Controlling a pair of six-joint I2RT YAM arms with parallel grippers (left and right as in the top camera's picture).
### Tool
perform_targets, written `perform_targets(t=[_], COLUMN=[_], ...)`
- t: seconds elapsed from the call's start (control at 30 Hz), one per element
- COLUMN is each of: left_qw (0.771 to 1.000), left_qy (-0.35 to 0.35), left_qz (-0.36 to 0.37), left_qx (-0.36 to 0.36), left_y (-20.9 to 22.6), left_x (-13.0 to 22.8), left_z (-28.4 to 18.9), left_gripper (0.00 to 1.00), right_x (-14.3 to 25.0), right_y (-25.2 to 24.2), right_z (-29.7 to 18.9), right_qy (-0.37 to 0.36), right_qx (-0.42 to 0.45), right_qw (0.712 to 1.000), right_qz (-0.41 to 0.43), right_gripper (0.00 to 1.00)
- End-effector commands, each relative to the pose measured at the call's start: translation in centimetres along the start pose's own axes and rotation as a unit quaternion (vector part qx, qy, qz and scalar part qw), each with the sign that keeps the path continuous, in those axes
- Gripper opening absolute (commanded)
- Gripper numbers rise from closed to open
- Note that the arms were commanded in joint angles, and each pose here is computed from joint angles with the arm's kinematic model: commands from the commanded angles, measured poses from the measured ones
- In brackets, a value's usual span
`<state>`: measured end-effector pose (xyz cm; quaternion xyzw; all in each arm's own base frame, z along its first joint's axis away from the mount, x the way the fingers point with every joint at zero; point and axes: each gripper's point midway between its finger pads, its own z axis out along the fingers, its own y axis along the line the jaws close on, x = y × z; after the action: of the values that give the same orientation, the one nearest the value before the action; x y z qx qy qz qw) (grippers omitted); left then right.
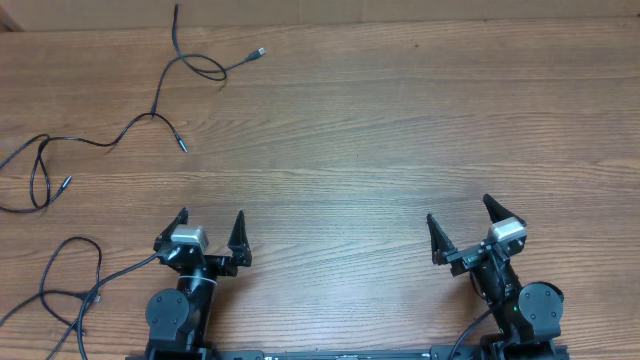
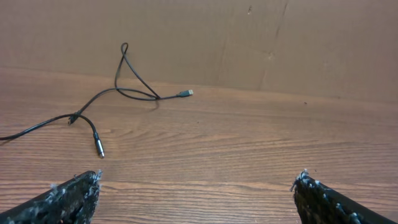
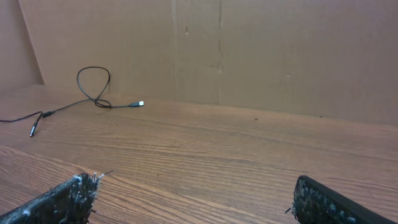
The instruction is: Untangle cables
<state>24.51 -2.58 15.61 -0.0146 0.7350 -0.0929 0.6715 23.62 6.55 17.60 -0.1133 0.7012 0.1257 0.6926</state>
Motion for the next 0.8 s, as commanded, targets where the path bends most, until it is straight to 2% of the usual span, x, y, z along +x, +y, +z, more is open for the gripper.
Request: perform_targets(t=[0.0,0.77], left_qw=[1.0,1.0], left_qy=[-0.003,-0.003], left_qz=[-0.002,-0.002], left_qx=[-0.006,-0.006], left_y=[0.25,0.25], left_x=[-0.02,-0.02], left_z=[-0.03,-0.03], left_gripper=[1.0,1.0], right_x=[0.25,0.17], right_y=[-0.49,-0.28], right_z=[-0.01,-0.01], right_qy=[0.0,-0.002], right_qx=[0.012,0.006], right_qw=[1.0,1.0], right_qz=[-0.004,0.001], right_gripper=[1.0,1.0])
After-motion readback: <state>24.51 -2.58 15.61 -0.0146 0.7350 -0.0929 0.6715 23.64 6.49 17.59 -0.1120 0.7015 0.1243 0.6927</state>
